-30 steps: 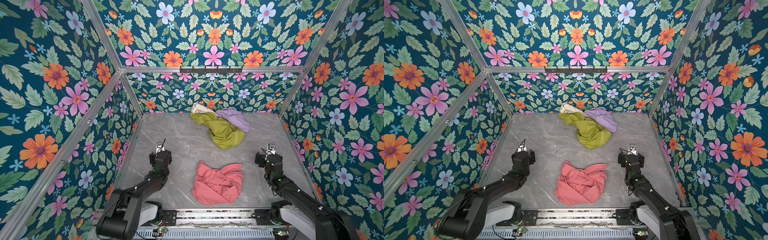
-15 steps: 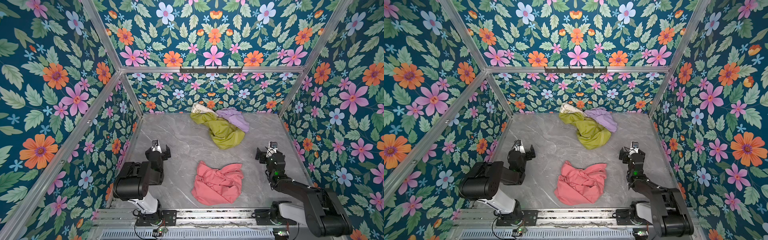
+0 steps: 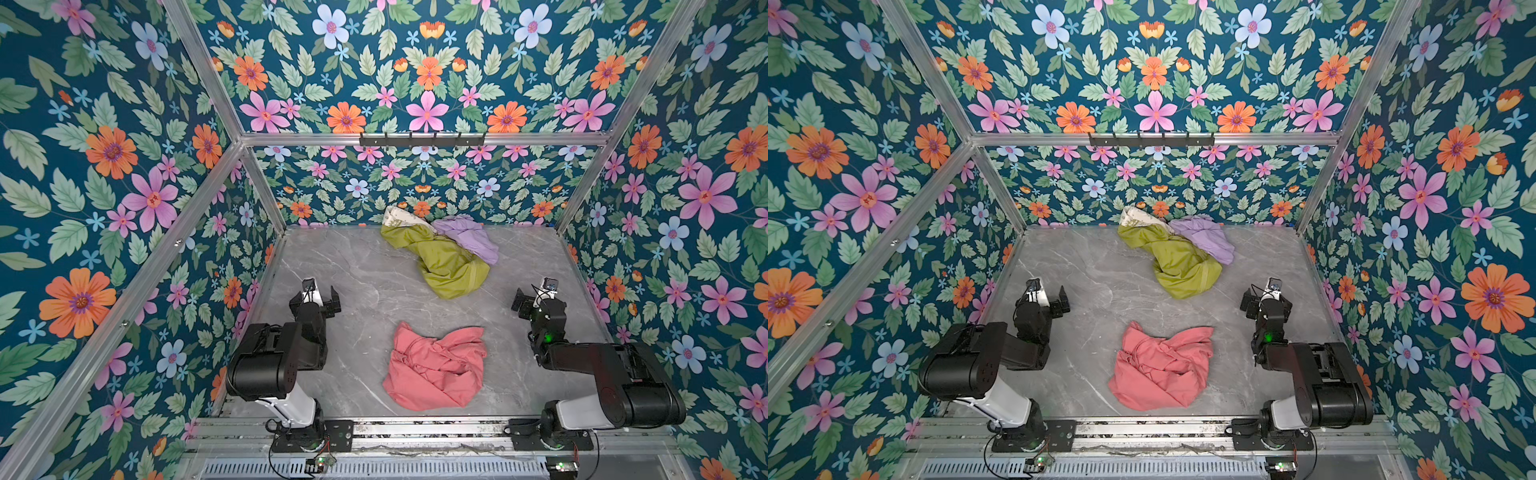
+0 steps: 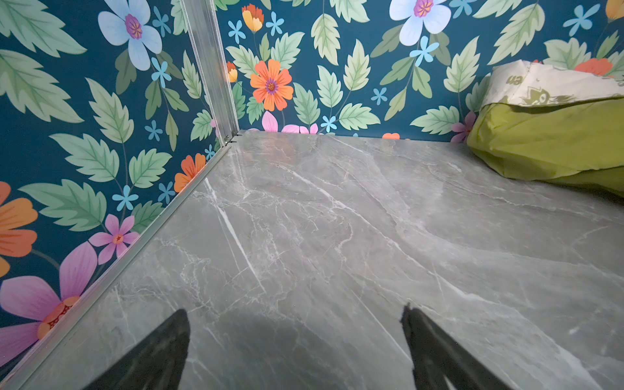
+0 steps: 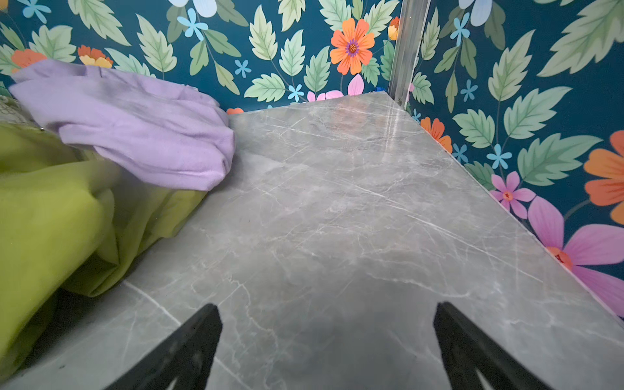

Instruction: Pick out a specific cloth from the pile

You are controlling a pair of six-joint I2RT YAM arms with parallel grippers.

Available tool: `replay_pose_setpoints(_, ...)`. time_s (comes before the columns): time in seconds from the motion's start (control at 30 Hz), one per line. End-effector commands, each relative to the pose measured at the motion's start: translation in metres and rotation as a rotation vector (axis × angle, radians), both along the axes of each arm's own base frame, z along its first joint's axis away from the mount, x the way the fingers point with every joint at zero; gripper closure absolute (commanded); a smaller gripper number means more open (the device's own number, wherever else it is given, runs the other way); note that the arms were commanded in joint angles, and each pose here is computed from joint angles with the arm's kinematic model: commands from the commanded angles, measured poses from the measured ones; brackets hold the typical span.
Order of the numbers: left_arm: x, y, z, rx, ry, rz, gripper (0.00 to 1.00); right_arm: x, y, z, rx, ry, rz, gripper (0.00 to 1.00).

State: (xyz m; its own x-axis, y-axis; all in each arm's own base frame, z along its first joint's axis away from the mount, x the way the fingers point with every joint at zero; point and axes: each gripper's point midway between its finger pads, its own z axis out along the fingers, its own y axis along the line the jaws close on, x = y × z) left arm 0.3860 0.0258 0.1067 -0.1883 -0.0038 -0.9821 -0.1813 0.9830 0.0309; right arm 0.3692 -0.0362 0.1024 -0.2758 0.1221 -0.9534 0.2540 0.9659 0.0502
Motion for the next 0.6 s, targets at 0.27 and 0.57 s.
replay_pose_setpoints(0.27, 0.003, -0.001, 0.007, -0.003, -0.025, -0.01, 0.0, 0.0, -0.001, -0.003, -0.006, 0.014, -0.01, 0.01)
replay_pose_setpoints(0.57, -0.006, 0.018, 0.01, -0.025, -0.057, 0.106, 0.0, -0.001, 0.007, -0.001, -0.045, -0.002, 0.014, 0.01)
